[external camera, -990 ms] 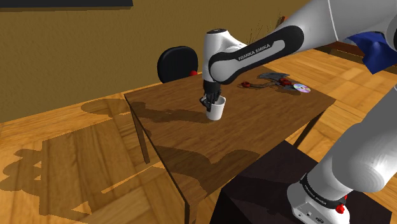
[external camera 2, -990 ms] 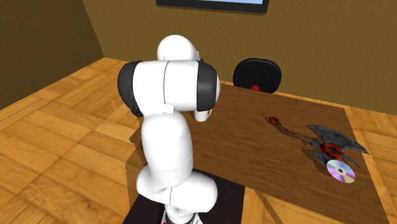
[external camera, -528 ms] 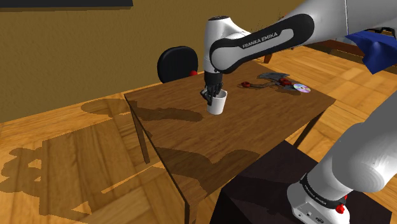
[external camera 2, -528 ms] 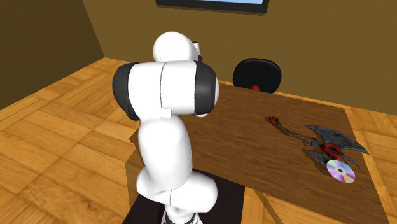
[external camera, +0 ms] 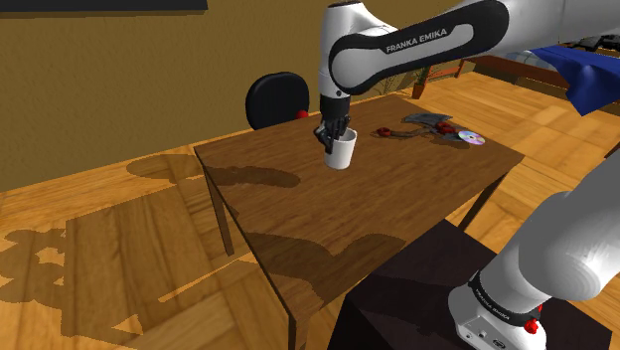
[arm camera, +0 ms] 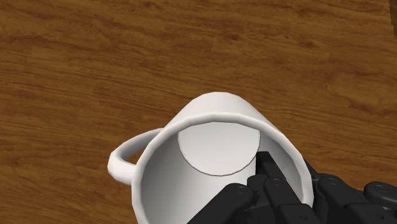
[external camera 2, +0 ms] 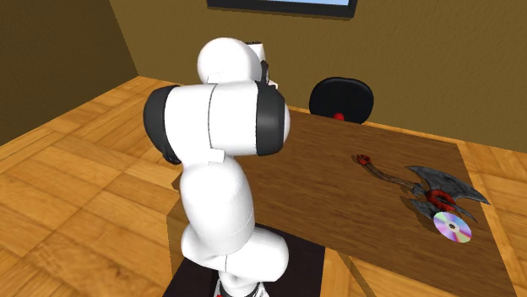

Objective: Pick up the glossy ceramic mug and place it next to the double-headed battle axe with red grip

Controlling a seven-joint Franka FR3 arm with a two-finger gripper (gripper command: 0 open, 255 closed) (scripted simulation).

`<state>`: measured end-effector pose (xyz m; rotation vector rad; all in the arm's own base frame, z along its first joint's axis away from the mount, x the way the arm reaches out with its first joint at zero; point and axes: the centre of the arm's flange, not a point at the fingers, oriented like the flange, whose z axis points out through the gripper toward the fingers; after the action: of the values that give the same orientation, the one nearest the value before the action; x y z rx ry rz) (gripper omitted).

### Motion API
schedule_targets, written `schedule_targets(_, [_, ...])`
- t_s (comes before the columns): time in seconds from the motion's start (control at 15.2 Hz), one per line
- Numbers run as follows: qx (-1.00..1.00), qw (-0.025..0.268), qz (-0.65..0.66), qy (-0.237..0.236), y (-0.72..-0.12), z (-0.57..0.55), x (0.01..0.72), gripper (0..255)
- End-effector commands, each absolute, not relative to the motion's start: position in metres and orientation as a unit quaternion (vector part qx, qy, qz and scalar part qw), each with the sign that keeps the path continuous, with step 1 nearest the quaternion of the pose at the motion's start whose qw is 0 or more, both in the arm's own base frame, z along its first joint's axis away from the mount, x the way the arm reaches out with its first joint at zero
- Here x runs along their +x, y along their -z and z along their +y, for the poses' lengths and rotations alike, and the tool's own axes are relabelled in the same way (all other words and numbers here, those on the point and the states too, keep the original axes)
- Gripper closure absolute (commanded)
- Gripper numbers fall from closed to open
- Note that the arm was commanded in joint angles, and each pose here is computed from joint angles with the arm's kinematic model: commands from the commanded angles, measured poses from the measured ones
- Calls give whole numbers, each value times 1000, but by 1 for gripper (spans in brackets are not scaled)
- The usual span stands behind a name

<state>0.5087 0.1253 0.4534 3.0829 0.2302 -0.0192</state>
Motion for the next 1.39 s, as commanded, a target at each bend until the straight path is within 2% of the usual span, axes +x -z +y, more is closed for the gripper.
schedule_targets(0.0, [997, 25, 74, 6, -464, 124, 509, 255])
schedule_targets(0.73, [997, 25, 74, 6, -521, 124, 509, 255])
schedule_targets(1.32, [997, 25, 74, 6, -522, 6, 522, 255])
